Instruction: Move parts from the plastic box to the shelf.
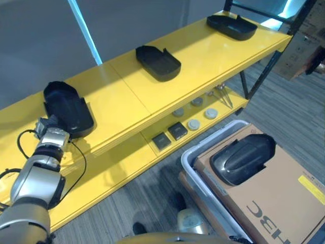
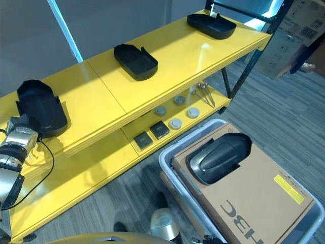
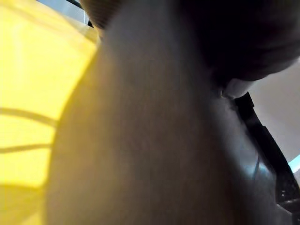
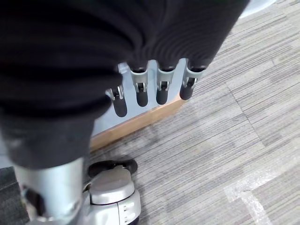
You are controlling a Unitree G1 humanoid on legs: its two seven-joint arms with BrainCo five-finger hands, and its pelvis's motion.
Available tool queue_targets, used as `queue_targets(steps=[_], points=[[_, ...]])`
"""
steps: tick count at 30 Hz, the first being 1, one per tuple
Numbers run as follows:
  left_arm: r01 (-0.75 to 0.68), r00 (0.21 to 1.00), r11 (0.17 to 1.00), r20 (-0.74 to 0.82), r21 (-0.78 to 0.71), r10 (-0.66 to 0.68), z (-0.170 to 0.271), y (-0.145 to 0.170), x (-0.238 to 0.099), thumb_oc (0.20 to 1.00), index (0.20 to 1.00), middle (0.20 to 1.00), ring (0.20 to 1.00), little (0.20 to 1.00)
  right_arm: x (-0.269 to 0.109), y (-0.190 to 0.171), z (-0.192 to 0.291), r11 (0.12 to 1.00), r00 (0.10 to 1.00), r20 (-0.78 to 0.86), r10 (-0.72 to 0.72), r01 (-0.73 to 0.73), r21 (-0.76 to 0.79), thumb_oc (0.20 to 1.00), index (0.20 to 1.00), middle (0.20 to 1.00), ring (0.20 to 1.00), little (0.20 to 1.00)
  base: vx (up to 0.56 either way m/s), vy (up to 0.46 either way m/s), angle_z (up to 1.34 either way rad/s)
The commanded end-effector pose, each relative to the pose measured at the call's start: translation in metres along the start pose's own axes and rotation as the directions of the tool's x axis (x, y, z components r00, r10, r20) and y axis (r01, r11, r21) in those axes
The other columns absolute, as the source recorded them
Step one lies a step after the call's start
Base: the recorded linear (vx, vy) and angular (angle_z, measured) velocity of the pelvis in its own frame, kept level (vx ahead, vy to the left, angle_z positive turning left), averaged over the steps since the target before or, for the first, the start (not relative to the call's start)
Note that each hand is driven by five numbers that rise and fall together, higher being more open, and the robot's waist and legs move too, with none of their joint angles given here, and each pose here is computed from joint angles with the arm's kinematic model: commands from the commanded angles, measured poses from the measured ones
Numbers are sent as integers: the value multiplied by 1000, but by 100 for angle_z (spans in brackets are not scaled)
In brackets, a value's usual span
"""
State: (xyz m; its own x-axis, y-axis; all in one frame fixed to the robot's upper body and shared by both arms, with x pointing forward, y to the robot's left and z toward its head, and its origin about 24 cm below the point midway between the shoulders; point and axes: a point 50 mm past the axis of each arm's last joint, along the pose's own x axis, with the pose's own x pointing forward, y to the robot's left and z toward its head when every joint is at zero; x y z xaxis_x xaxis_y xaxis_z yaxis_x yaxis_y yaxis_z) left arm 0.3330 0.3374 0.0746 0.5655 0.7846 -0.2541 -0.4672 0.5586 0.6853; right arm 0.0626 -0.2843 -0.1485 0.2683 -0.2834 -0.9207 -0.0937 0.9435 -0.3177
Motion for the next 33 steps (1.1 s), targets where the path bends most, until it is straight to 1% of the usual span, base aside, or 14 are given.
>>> queue_targets(steps=[1,11,18,19,20,24,26,30,32,33], points=[[-63,997,993,47,-99,68,24,23,6,200,200,200,200,200,1,-11,1,997,1000,-5,-21,21,-70,1000,1000,1000,1000,1000,0,0,0],[-20,999,993,44,-119,25,21,3,-1,200,200,200,200,200,1,-10,6,999,1000,8,-16,17,-51,1000,1000,1000,1000,1000,0,0,0],[-19,998,991,49,-129,26,24,1,-3,200,200,200,200,200,1,-12,5,998,1000,8,-16,16,-62,1000,1000,1000,1000,1000,0,1,-1],[-27,998,992,60,-127,35,25,1,-3,777,777,777,777,777,1,-12,5,998,1000,8,-15,15,-64,1000,1000,1000,1000,1000,0,0,0],[-30,997,991,63,-128,39,26,1,-3,1000,1000,1000,1000,1000,1,-12,5,998,1000,10,-15,15,-66,1000,1000,1000,1000,1000,0,0,0],[-43,997,986,63,-163,54,29,5,-3,1000,1000,1000,1000,1000,1,-12,5,997,1000,9,-16,17,-71,1000,1000,1000,1000,1000,0,0,0],[-82,991,977,91,-198,101,34,14,-1,1000,1000,1000,1000,1000,1,-11,3,997,1000,0,-16,16,-73,1000,1000,1000,1000,1000,0,0,0],[-106,982,967,130,-231,139,41,29,2,1000,1000,1000,1000,1000,1,-10,-2,997,1000,-14,-18,17,-75,1000,1000,1000,1000,1000,10,4,2],[-105,980,966,142,-235,141,42,31,2,1000,1000,1000,1000,1000,1,-10,-3,997,1000,-17,-19,18,-75,1000,1000,1000,1000,1000,7,3,2],[-74,981,964,157,-255,116,44,34,3,1000,1000,1000,1000,1000,0,-10,-5,997,1000,-24,-20,18,-75,1000,1000,1000,1000,1000,17,6,6]])
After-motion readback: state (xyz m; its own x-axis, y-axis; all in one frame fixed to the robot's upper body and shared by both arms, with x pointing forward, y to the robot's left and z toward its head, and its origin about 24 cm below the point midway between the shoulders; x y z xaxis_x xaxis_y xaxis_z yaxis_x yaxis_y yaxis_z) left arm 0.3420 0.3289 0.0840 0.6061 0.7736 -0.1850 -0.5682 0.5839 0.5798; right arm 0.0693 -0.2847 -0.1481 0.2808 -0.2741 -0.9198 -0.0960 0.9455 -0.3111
